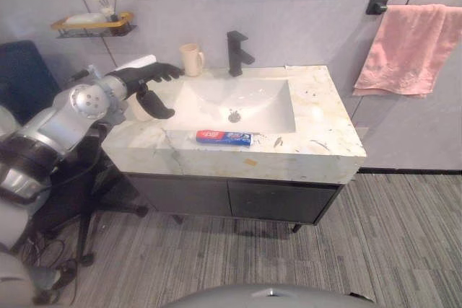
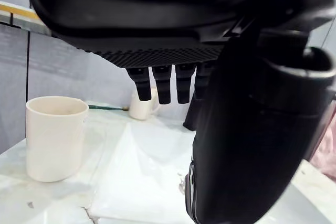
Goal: Organize the bathroom.
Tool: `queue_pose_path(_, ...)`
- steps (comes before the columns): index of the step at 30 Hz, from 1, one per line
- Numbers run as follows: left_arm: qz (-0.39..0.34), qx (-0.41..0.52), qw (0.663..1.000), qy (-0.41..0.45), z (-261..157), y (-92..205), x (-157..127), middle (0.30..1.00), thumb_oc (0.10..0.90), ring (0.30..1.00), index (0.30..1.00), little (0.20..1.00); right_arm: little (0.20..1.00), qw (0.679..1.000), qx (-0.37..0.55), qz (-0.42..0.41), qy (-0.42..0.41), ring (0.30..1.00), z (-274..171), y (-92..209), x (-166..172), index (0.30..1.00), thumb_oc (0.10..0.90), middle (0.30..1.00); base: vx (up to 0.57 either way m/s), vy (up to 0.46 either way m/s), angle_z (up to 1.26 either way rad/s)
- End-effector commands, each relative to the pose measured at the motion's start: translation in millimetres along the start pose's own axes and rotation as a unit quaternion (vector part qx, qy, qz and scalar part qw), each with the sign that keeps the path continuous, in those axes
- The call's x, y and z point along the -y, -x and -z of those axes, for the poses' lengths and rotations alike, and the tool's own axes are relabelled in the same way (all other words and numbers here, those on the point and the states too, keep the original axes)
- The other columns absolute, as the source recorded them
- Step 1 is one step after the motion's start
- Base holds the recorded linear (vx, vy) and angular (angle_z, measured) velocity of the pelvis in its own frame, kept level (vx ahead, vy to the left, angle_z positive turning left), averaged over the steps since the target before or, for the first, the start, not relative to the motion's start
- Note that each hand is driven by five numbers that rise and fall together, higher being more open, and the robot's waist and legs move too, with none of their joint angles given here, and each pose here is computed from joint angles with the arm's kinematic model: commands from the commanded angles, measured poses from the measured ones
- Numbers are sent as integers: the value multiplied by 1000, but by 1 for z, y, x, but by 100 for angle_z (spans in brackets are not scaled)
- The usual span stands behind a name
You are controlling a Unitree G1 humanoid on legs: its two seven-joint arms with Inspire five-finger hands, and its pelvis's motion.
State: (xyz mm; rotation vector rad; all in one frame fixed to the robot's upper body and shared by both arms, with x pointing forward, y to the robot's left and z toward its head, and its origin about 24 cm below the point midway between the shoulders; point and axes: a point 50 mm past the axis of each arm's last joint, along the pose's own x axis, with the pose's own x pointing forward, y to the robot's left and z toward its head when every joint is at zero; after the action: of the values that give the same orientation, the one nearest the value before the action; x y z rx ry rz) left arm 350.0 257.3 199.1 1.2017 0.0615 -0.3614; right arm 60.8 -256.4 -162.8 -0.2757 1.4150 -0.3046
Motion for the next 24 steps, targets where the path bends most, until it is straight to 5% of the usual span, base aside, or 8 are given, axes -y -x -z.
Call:
queue_pose_path(1, -139, 16, 989, -42, -15, 26, -97, 900, 800, 900, 900, 900, 900, 999, 18, 27, 28, 900, -18, -1, 21, 900, 800, 900, 21, -2, -4)
queue_pose_path(13, -11, 36, 999, -6, -27, -13, -42, 900, 800, 900, 900, 900, 900, 999, 25, 21, 31, 900, -27, -1, 18, 900, 800, 900, 21, -15, -2)
queue_pose_path(24, 13, 23, 999, -20, -34, -33, -11, 900, 800, 900, 900, 900, 900, 999, 19, 18, 36, 900, -24, -1, 14, 900, 800, 900, 20, -19, -4)
